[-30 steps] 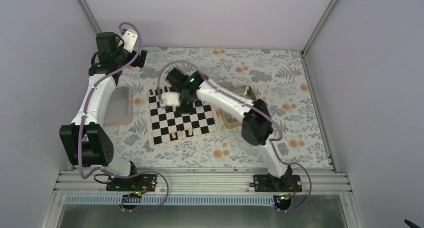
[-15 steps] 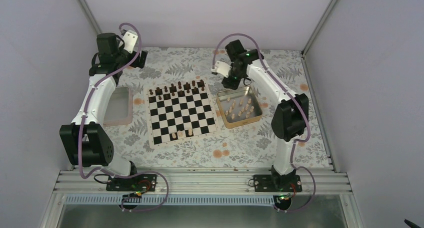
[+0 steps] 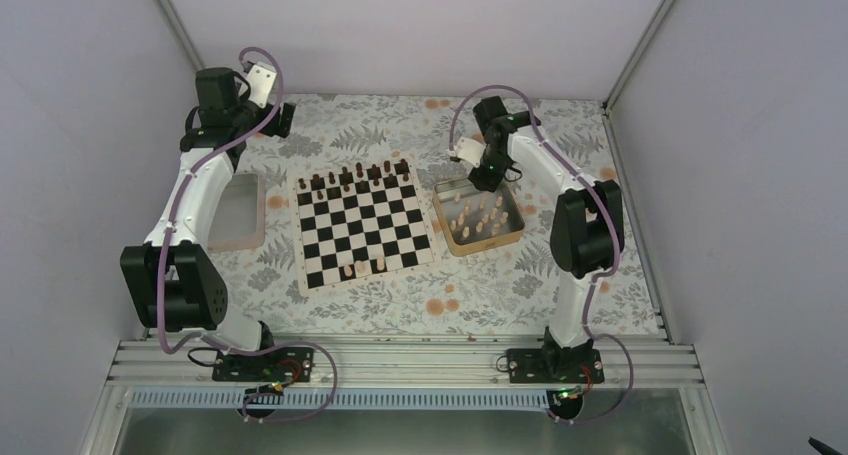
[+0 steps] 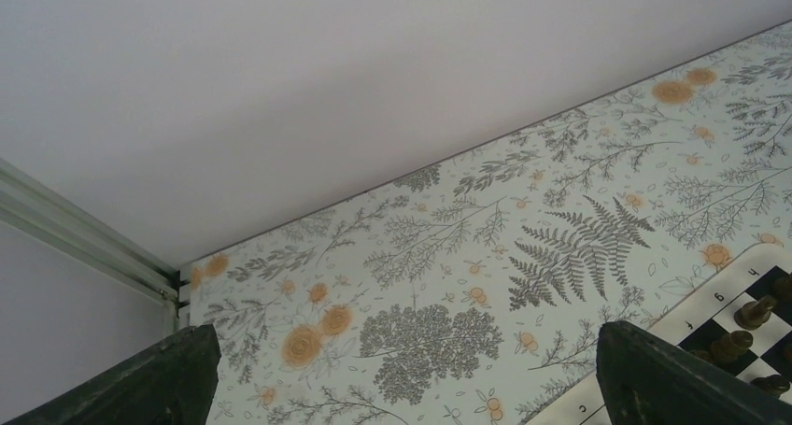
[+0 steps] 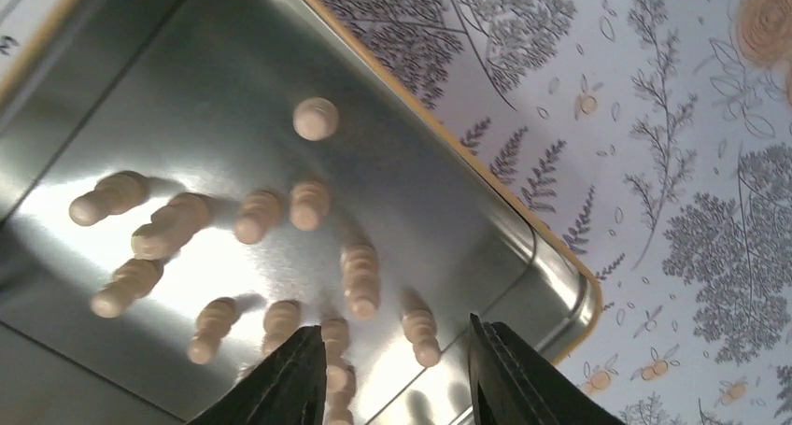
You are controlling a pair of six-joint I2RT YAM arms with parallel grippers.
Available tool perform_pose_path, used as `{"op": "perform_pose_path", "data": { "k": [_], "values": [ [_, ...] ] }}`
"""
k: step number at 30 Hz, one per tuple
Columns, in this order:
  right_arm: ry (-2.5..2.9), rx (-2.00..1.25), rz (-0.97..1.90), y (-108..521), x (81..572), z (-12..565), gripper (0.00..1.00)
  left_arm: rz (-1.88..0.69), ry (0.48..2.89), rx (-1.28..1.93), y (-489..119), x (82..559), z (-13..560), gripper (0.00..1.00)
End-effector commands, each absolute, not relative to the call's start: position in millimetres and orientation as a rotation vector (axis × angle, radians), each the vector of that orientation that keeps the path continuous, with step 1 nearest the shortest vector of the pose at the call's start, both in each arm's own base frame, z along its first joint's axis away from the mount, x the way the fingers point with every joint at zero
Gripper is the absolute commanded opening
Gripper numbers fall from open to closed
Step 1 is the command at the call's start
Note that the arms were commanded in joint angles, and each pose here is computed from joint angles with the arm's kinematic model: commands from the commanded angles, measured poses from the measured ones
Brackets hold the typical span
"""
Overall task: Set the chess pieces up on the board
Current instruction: Pick up the chess piece from the storage box.
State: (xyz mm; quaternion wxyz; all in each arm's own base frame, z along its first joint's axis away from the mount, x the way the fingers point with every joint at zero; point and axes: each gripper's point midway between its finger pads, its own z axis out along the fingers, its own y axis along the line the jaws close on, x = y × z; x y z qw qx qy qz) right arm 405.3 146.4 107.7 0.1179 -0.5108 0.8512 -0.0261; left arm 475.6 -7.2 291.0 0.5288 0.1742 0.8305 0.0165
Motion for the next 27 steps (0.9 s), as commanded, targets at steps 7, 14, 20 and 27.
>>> {"op": "perform_pose_path", "data": {
  "k": [7,14,20,27],
  "values": [
    [2.564,-1.478,-0.101,126,414,76,0.43,0.033,1.982,0.395,-6,479,288,1.0],
    [2.596,-1.496,-0.032,130,409,62,0.43,0.036,1.986,0.396,-5,479,285,1.0],
    [2.626,-1.5,-0.01,127,405,52,0.43,0.037,1.984,0.398,-5,479,286,1.0],
    [2.664,-1.504,0.003,122,398,43,0.37,0.03,1.985,0.403,-7,478,286,1.0]
  ]
}}
